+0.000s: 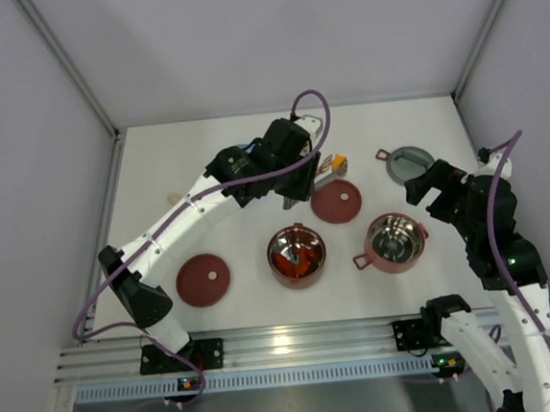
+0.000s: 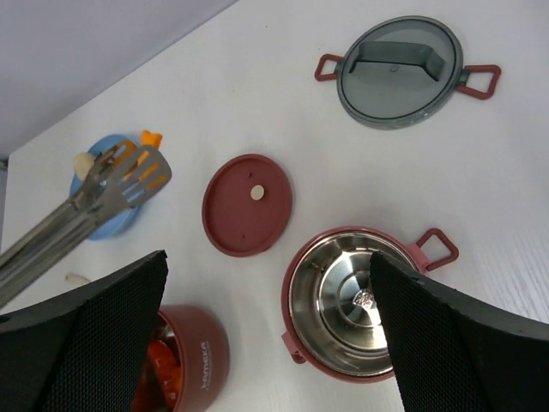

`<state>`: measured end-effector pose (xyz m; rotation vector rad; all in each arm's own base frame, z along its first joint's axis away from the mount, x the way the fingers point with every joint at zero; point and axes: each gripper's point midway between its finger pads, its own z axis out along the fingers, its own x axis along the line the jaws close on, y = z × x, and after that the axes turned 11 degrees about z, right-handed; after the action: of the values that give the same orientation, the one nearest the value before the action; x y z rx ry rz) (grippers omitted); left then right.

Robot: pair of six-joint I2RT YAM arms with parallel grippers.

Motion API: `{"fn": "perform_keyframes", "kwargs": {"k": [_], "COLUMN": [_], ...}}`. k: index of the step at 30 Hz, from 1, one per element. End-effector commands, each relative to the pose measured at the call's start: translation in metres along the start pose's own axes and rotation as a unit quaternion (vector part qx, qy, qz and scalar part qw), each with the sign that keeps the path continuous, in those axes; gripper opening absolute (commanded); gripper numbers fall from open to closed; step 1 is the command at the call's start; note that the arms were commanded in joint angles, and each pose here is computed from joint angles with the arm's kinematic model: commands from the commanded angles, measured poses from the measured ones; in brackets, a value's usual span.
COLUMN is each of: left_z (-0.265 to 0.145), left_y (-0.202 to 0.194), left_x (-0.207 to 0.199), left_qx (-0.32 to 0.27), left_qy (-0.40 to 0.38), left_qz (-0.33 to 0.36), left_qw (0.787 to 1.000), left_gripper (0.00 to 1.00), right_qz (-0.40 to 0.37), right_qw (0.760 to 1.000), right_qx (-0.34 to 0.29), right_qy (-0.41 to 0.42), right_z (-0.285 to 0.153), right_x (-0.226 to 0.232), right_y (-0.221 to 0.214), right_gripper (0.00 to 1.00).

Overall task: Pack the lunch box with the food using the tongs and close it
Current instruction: Place the fake food in the packing box.

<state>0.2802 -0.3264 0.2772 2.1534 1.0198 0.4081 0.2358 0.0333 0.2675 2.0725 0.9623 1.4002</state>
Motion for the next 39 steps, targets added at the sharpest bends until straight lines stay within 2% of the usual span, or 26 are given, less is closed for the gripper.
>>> {"fn": "perform_keyframes", "kwargs": {"k": [1,14,21,24,28,29,31,32,36,39], "left_z": [-0.005,-0.010,0.000,0.006,0.010,0.010,0.013,0.013,0.014,0.012], "left_y": [0.016,-0.023,-0.034,-0.037,-0.036,-0.036,-0.036,-0.036,-0.034,-0.032], "left_x": [-0.034,-0.141,-0.162,-0.163,-0.165,-0.165,-0.167,-0.168,-0.168,-0.168], "left_qx": [-0.043,-0.026,-0.013,-0.009,-0.011,-0.011,-0.009,-0.009,-0.012,-0.015], "left_qy": [-0.043,-0.147,-0.171,-0.167,-0.169,-0.170,-0.172,-0.173,-0.173,-0.172], "left_qz": [0.029,0.114,0.124,0.126,0.126,0.127,0.129,0.130,0.131,0.130], "left_qw": [0.998,0.982,0.977,0.978,0.977,0.977,0.977,0.976,0.976,0.976], "left_gripper": [0.00,0.00,0.01,0.06,0.19,0.25,0.29,0.36,0.46,0.50], "right_qz": [0.022,0.023,0.017,0.015,0.012,0.010,0.009,0.008,0.006,0.005], "right_qw": [0.998,0.992,0.994,0.994,0.994,0.994,0.994,0.994,0.994,0.994], "right_qx": [-0.046,-0.093,-0.083,-0.082,-0.078,-0.077,-0.074,-0.074,-0.073,-0.073], "right_qy": [-0.042,-0.077,-0.075,-0.076,-0.076,-0.076,-0.076,-0.076,-0.075,-0.075], "right_z": [-0.020,-0.032,-0.029,-0.028,-0.027,-0.027,-0.026,-0.026,-0.025,-0.025], "right_x": [-0.009,-0.014,-0.014,-0.015,-0.015,-0.015,-0.015,-0.015,-0.015,-0.014], "right_y": [0.024,0.050,0.046,0.046,0.045,0.044,0.043,0.043,0.043,0.043], "right_gripper": [0.99,0.99,1.00,0.99,0.99,0.99,0.99,1.00,0.99,0.99]}}
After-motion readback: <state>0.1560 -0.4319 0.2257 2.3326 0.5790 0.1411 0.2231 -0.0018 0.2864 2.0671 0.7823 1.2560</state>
